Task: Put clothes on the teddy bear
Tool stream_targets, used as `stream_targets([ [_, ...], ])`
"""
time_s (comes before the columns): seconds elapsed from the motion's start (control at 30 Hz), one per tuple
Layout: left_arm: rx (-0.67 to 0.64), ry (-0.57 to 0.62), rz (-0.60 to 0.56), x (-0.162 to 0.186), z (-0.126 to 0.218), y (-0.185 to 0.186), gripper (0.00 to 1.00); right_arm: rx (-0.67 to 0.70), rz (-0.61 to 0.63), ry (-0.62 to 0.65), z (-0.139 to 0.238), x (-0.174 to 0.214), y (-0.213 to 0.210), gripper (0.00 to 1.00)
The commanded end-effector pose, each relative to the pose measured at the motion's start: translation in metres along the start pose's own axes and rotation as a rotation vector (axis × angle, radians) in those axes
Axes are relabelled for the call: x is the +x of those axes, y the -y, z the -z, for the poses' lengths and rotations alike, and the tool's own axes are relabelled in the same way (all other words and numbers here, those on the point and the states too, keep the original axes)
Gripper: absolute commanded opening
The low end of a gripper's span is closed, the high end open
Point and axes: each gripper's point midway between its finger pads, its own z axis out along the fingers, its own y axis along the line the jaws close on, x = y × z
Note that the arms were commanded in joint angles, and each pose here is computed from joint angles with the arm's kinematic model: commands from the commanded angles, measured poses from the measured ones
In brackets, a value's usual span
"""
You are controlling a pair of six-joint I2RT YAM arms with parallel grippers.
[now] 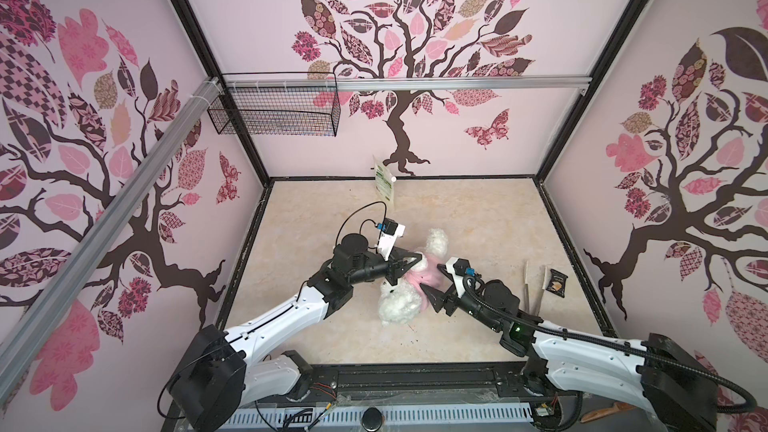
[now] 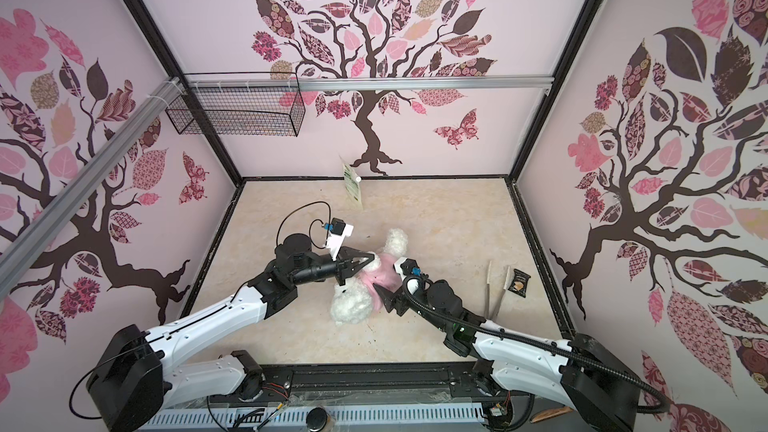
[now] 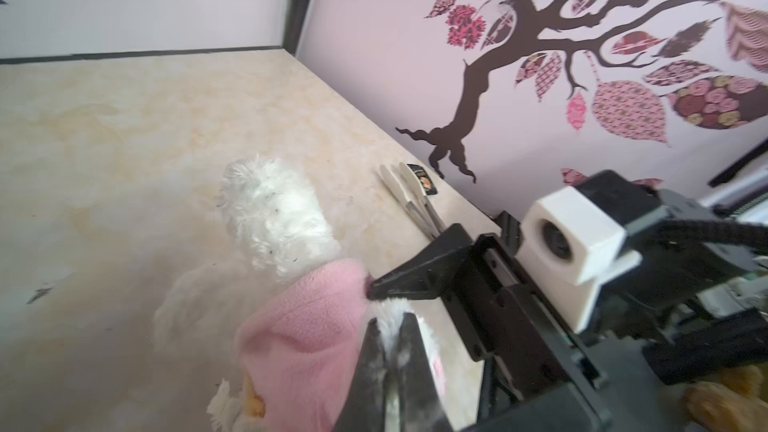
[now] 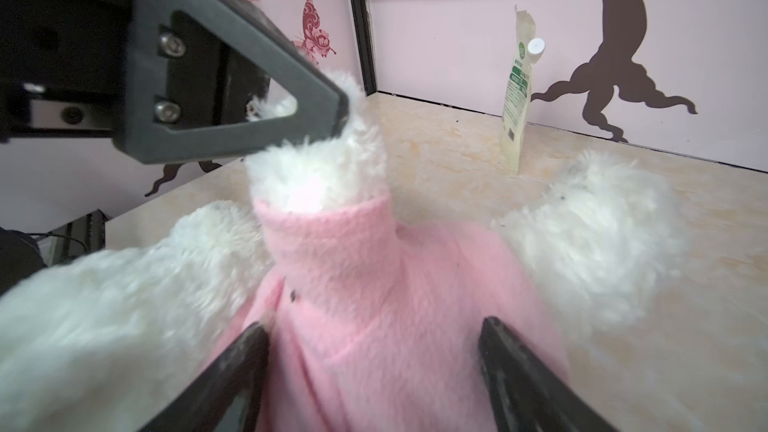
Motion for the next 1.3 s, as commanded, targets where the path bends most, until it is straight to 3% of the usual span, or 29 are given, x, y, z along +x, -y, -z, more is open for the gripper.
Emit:
stream_targets([
  [0.0,-0.211,-0.008,-0.141,0.003,0.0,-0.039,0.0,0.051,0.032,-0.001,0.0,-0.019,0.007,0.88],
  [0.1,-0.317,-0.028,-0.215,-0.001,0.003,-0.056,0.02,0.163,0.022,-0.002,0.007,-0.028,0.03,0.93],
  [0.2,-0.298,-0.055,-0.241,0.005,-0.004,-0.054,0.05,0.318,-0.028,0.008,0.022,-0.033,0.067,0.95],
  [0.3,-0.211,-0.142,-0.218,0.04,-0.023,-0.041,0.13,0.432,-0.059,0.061,0.044,-0.043,0.094,0.98],
  [0.47,0.044,-0.243,-0.132,0.093,-0.055,0.013,0.37,0.518,-0.057,0.112,0.063,-0.054,0.107,0.99],
  [0.57,0.106,-0.214,-0.086,0.085,-0.047,0.034,0.5,0.443,-0.055,0.083,0.056,-0.053,0.096,0.98],
  [0.63,0.07,-0.198,-0.083,0.072,-0.034,0.035,0.59,0.342,-0.048,0.061,0.046,-0.051,0.08,0.95],
  [0.8,-0.09,-0.078,-0.08,0.04,0.013,0.024,0.67,0.098,-0.075,-0.008,0.015,-0.043,0.041,0.83],
  [0.9,-0.292,-0.036,0.058,0.041,0.04,-0.02,0.71,-0.044,-0.074,-0.101,-0.011,-0.03,0.014,0.76],
  [1.03,-0.506,0.007,0.311,0.054,0.077,-0.082,0.72,-0.119,-0.015,-0.283,-0.047,0.006,-0.012,0.69],
  [1.27,-0.608,0.148,0.605,0.083,0.109,-0.13,0.77,-0.092,-0.1,-0.492,-0.057,0.075,-0.006,0.44],
])
